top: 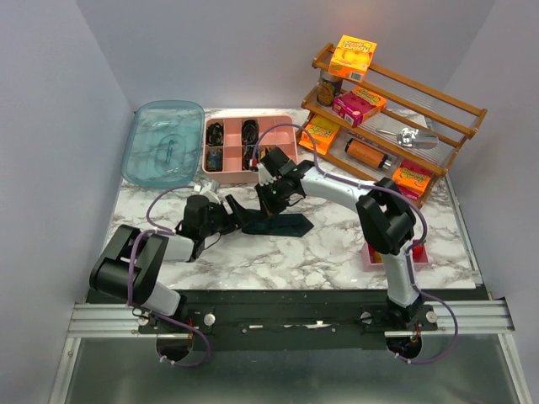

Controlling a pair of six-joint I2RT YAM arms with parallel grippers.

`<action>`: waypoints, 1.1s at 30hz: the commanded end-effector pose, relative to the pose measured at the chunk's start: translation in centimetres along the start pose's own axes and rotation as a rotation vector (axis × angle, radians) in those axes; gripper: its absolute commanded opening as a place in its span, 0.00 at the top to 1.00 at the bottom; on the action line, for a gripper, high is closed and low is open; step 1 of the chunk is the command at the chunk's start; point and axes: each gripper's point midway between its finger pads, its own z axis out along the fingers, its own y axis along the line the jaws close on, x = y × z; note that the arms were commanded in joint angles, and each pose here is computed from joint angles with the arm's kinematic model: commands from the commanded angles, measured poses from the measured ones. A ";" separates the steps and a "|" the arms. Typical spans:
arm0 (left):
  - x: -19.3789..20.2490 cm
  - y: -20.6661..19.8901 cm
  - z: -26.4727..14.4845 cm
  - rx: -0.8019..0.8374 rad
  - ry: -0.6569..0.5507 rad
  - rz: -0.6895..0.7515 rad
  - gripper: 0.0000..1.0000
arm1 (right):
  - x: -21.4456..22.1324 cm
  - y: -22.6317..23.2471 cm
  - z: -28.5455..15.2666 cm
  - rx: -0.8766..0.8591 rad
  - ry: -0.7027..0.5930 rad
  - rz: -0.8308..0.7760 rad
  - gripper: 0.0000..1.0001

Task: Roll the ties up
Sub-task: Roll the tie at the center of the board.

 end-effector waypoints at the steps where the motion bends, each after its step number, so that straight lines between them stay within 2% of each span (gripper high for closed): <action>1: 0.6 0.2 0.0 0.024 0.015 -0.004 0.19 | 0.1 -1.4 1.2 0.040 0.013 -0.004 0.99; 5: 0.5 0.0 0.4 0.040 0.016 0.001 0.24 | 0.2 -1.4 1.3 0.025 0.015 0.003 0.99; 11: 0.6 -0.4 0.9 0.075 0.025 -0.003 0.41 | -0.6 -1.2 0.9 -0.006 0.000 0.013 0.99; 12: 0.5 -0.6 0.9 0.080 0.024 -0.001 0.47 | -0.7 -1.2 0.8 -0.011 -0.001 0.015 0.99; 16: -0.2 -0.9 0.9 0.076 0.014 0.017 0.55 | -1.0 -0.7 0.5 -0.036 -0.008 0.007 0.99; 21: -0.5 -0.3 0.3 -0.006 0.036 0.052 0.58 | -1.9 0.3 -0.2 -0.069 -0.027 -0.004 0.99; 25: -0.4 1.2 -0.3 -0.133 0.081 0.082 0.58 | -2.3 0.5 -0.2 -0.076 -0.031 -0.003 0.98; 33: -2.0 1.9 -1.6 -0.328 0.117 0.212 0.58 | -2.1 1.4 1.7 -0.112 0.000 0.004 0.98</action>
